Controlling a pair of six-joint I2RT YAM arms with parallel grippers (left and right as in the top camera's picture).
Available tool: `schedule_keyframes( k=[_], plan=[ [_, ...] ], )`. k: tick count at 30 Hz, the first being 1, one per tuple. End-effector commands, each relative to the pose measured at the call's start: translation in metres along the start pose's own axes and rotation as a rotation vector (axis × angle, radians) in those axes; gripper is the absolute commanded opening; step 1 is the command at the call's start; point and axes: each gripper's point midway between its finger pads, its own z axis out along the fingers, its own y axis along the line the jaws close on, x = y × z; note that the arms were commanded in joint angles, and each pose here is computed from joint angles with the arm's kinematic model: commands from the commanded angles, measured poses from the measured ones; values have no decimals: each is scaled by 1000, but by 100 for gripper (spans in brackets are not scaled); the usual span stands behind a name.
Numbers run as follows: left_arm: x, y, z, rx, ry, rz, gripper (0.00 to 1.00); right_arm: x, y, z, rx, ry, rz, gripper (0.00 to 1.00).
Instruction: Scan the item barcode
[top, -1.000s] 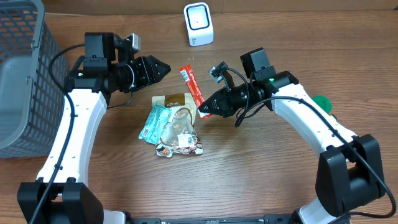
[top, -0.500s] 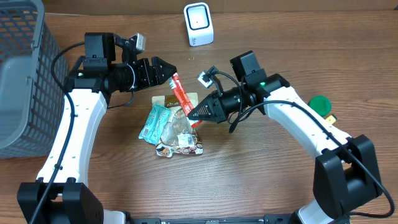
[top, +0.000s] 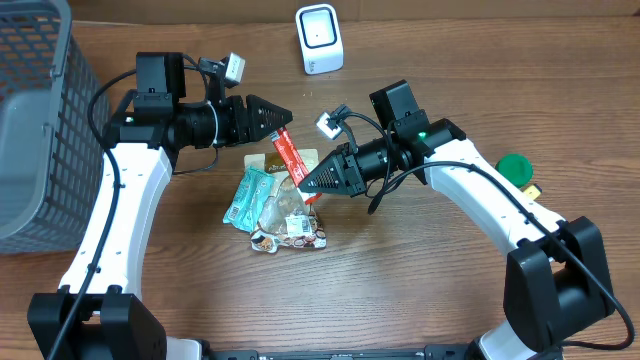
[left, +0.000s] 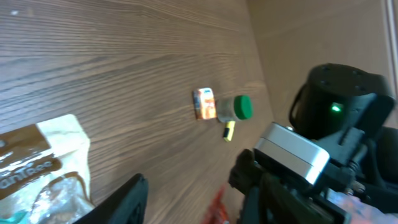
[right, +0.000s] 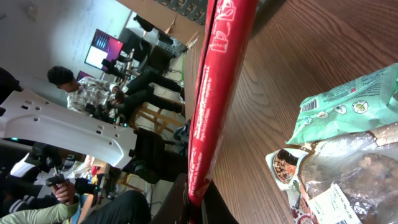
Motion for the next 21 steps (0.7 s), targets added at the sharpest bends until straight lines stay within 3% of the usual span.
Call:
schedule_keyframes(
  k=[1,12,16,18,21],
  plan=[
    [4,-12,1,70,23,18,43,-10,18,-5,-25,-19,-52,4],
    [8,-16,6,76,39,25,4,-11,18,-5,-26,-22,-63,4],
    [9,-17,8,79,44,27,4,-12,18,-5,-25,-23,-66,4],
    [10,-17,8,77,46,23,4,-12,17,-6,-23,-25,-66,18],
    [12,-16,7,75,55,9,4,-14,15,-10,-16,-35,-65,29]
  ],
)
